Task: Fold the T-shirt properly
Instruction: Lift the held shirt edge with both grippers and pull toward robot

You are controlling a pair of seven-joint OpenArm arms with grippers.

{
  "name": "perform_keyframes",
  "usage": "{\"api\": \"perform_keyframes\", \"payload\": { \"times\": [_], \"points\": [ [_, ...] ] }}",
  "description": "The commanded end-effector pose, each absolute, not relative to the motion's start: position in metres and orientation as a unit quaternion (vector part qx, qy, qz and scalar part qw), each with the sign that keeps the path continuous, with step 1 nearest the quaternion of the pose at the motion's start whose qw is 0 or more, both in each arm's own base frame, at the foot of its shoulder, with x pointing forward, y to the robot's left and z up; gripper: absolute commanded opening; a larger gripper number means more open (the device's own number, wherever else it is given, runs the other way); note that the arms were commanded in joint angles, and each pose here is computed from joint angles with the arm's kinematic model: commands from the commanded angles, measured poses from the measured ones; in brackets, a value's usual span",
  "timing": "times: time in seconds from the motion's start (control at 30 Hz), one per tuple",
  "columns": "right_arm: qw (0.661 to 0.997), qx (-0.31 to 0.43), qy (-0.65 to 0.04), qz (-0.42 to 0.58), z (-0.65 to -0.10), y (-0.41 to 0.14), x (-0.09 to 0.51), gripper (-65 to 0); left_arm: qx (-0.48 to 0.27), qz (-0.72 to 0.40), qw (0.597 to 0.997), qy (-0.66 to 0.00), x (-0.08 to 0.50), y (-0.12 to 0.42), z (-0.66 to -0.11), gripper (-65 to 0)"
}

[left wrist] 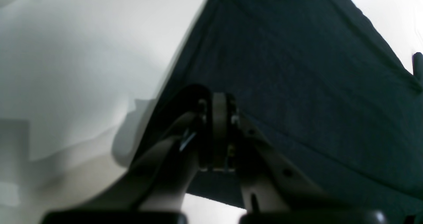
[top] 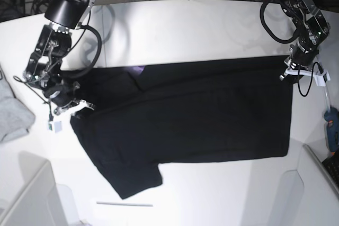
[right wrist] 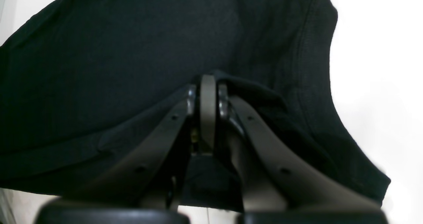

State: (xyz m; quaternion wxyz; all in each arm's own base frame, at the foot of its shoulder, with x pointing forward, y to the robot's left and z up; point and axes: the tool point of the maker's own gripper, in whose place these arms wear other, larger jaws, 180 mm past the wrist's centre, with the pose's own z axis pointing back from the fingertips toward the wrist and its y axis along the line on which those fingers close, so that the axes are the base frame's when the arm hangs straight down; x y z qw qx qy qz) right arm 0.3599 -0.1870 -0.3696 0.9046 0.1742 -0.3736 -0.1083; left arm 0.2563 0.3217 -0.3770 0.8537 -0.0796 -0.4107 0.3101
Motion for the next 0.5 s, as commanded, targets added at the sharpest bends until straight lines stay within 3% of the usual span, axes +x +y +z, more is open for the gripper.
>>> {"api": "perform_keyframes", "payload": {
  "times": [0.0, 0.37, 0.47],
  "points": [
    [0.891, 0.176, -0.404, -0.106, -0.3512, -0.1905, 0.3727, -65.0, -0.077, 0.304, 0.844, -0.435, 0.2646, 0.3280, -0.3625, -65.0],
    [0.892, 0.183, -0.400, -0.107, -0.3527, -0.1852, 0.3721, -64.7, -0.078, 0.305, 0.844, -0.435, 0.2648, 0.3277, -0.3623, -64.3],
    [0.891, 0.184, -0.401, -0.108, -0.3527, -0.1848, 0.3721, -44.1, -0.077, 0.304, 0.843, -0.436, 0.2647, 0.3277, -0.3612, -50.2]
  ]
}}
